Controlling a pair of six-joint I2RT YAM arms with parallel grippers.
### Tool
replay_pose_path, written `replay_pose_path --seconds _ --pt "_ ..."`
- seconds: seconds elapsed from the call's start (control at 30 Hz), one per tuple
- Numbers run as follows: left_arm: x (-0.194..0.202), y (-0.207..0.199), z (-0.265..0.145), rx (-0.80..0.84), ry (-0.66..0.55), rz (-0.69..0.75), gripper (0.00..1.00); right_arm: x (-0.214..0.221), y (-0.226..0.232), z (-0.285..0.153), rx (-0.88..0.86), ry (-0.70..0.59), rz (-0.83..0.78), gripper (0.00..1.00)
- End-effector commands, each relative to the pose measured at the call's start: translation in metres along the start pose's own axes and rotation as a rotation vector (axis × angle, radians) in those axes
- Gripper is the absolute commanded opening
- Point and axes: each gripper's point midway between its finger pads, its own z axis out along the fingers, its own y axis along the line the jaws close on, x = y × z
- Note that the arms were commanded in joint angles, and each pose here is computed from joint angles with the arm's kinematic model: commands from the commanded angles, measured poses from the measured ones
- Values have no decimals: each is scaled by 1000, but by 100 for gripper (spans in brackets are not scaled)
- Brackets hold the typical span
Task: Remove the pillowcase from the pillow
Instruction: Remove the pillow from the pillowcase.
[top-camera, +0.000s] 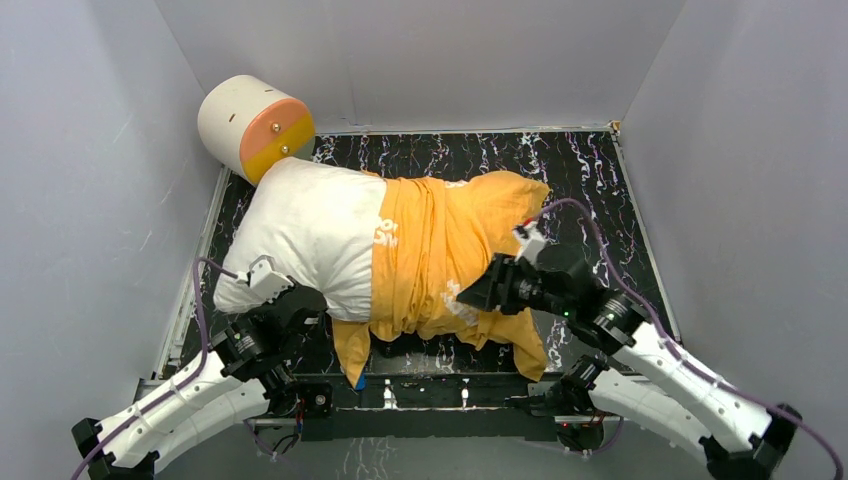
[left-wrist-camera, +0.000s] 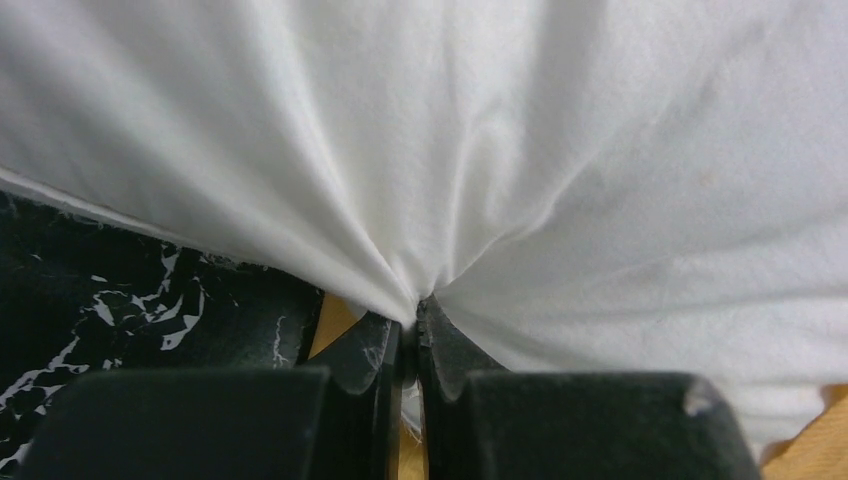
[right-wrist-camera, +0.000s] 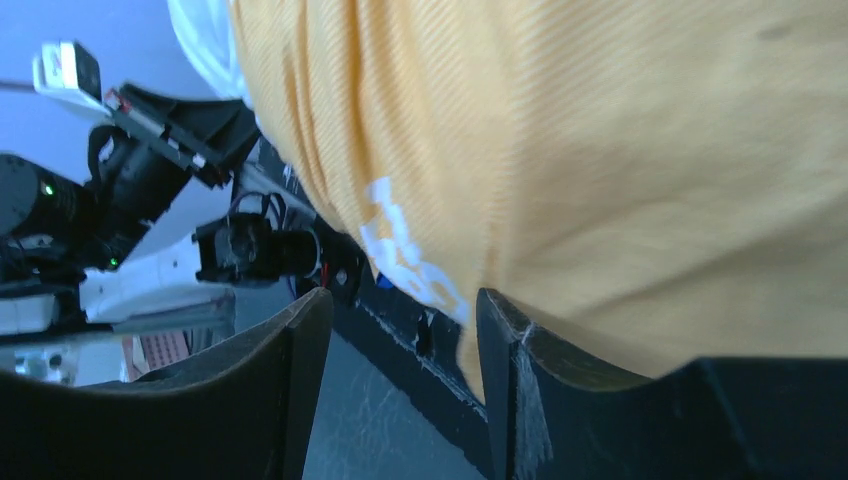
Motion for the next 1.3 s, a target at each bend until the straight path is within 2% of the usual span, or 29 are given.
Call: replay_pose_path --seconds 0.0,0.1,0.17,0.23,0.33,0.37,0.43,0.47,0.5,0.6,0.63,0.7,0.73,0.87,0.97,1.03,1.07,1.17,1.27 --pt "17 -33 0 112 89 -25 0 44 61 24 -151 157 -132 67" --pt "22 -41 0 131 114 -33 0 75 76 55 -49 135 -261 77" --pt "25 -43 0 139 124 -34 0 75 55 80 133 80 -271 81" --pt "26 -44 0 150 128 -43 0 54 31 94 302 -62 -209 84" --pt "24 -46 -3 172 128 -49 0 26 19 104 369 -267 -171 86" --pt "22 -47 -4 179 126 -50 0 17 13 108 376 -345 -155 91" --pt "19 -48 -5 186 118 -46 0 10 1 120 371 -420 -210 93" --pt "19 -47 -5 184 114 -39 0 6 -13 122 415 -451 -227 91" --pt "18 -46 -6 183 109 -29 0 2 -32 122 486 -467 -215 80" --pt "16 -37 -5 160 95 -9 0 -11 -81 118 637 -424 -209 47" --pt "14 -32 -4 148 79 -5 0 -15 -94 110 685 -422 -224 32" --pt "10 -17 -1 110 41 13 0 -22 -121 79 802 -467 -204 10" --pt "9 -7 0 84 23 22 0 -23 -131 62 842 -490 -197 5" --pt "-8 14 -2 26 -51 105 0 -40 -160 -6 924 -574 -101 4" --pt "-17 24 -7 -38 -66 151 0 -70 -142 -17 789 -615 -94 0" --pt "-14 21 -5 -37 -51 166 0 -79 -127 -14 692 -589 -116 1" --pt "-11 17 -4 -26 -39 164 0 -79 -121 -11 664 -558 -125 6" --pt "5 2 -1 46 20 163 0 -63 -91 11 525 -388 -161 31" --pt "20 -18 0 148 76 178 0 -50 -36 22 283 -240 -214 46"
